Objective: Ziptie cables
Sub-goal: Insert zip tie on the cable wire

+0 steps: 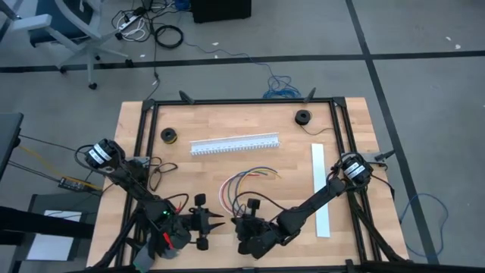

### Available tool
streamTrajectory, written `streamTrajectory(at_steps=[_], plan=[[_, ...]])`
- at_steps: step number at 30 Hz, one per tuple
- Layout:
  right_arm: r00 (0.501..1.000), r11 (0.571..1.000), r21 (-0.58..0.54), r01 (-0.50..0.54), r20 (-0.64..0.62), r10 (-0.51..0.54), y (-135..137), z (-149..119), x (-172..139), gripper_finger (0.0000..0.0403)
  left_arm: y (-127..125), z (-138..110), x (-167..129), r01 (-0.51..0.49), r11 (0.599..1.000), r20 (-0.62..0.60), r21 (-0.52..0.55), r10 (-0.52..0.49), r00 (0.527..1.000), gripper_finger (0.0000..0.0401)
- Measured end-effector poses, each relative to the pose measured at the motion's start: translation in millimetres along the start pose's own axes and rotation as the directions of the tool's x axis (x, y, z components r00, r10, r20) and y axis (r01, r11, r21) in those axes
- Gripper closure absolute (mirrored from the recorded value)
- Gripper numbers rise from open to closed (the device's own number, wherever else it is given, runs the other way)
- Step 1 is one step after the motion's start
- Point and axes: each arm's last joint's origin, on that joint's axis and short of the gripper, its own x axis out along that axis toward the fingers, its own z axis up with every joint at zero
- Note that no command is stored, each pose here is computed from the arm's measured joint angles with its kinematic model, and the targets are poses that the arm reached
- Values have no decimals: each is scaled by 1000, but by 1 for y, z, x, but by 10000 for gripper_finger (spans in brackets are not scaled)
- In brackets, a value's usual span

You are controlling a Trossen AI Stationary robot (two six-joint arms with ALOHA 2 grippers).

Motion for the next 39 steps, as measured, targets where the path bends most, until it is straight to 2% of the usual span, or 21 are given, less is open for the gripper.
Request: streamTrajectory(at_steps=[7,13,33,39], plan=[[998,999,28,39,38,-40,0,3,0,402,-10,-5,16,17,1000,95,25,-19,995,325],[998,999,36,40,42,-42,1,3,-1,402,-13,-16,29,13,1000,117,8,-14,993,325],[998,998,57,35,43,-38,1,4,-2,403,-6,-10,38,-5,999,154,-44,11,988,325],[998,998,54,20,64,-23,3,6,-4,402,-2,-10,43,-15,999,148,-42,21,989,361]])
